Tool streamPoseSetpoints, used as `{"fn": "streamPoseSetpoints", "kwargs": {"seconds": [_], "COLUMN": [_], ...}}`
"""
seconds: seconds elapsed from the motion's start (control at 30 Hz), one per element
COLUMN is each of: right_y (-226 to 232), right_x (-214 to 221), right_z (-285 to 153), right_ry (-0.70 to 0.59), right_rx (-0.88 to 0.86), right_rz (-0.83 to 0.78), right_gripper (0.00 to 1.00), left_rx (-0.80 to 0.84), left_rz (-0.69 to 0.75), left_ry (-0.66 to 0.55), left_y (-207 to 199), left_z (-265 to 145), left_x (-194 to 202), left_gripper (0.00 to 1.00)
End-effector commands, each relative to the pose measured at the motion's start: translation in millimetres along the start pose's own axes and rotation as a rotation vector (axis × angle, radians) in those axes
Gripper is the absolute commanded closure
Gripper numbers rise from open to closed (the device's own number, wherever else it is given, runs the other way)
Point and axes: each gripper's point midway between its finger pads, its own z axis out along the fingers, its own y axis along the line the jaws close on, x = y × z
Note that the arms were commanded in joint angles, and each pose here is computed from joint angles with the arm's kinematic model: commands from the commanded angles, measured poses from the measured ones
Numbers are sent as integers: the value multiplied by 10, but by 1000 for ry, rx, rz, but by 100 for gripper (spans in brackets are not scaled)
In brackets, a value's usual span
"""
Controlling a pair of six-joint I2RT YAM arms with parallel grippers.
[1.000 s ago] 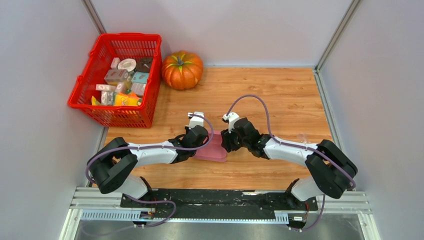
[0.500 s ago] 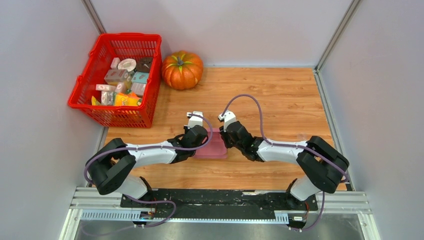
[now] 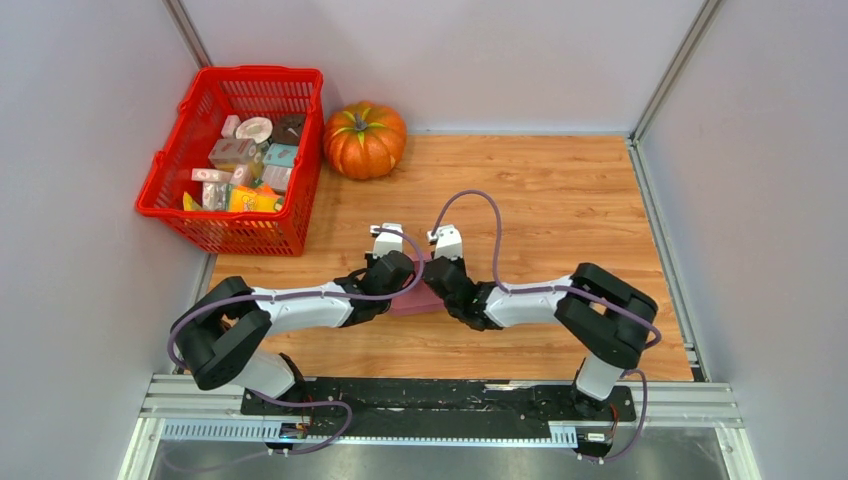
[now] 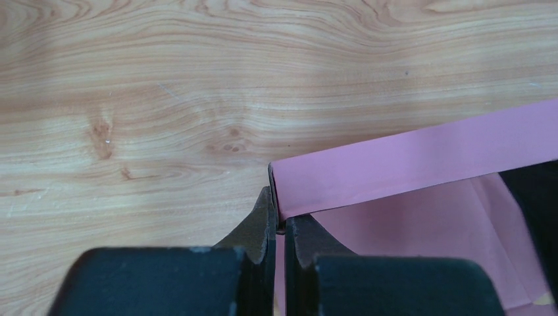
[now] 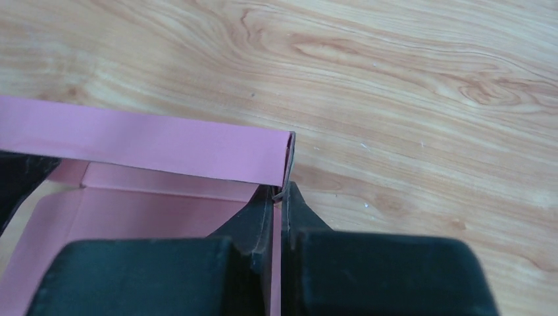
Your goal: Fold the paper box
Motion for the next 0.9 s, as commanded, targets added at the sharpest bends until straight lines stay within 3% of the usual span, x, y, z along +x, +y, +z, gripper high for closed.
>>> {"fn": "streamPoseSetpoints", "kwargs": {"seconds": [0.0,0.23,0.37,0.47,0.5,0.53,0.73,0.87], "right_y": [89,42,13,19,39,211,81,37], "right_x": [-357,-205,-248,-202,-190,-148,0,-20], "right_z": [-10,-2,-88,-109,-110,-140,-319,-468], "right_ry": [-176,-151,-137,-70,-50,5,115,90], "right_rx": [230,264,182,22,-36,-176,-271,-310], "right_rz": [132,127,92,92,59,56,46,42], "right_gripper": [100,100,96,87,73,70,50,42], "left_rx": [46,42,46,42,41,40,31,35], "left_rz": [-58,-86,-86,-83,-80,-78,-72,-70], "left_ry": [-14,0,2,1,0,0,4,0], "left_y": [-97,-120,-120,-98,-90,-89,-56,-65], "left_z": [-74,-56,-55,-60,-61,-65,-67,-76], "left_x": [-66,-41,-19,-16,-11,-9,15,-6], "left_gripper": [100,100,100,100,100,100,100,100]}}
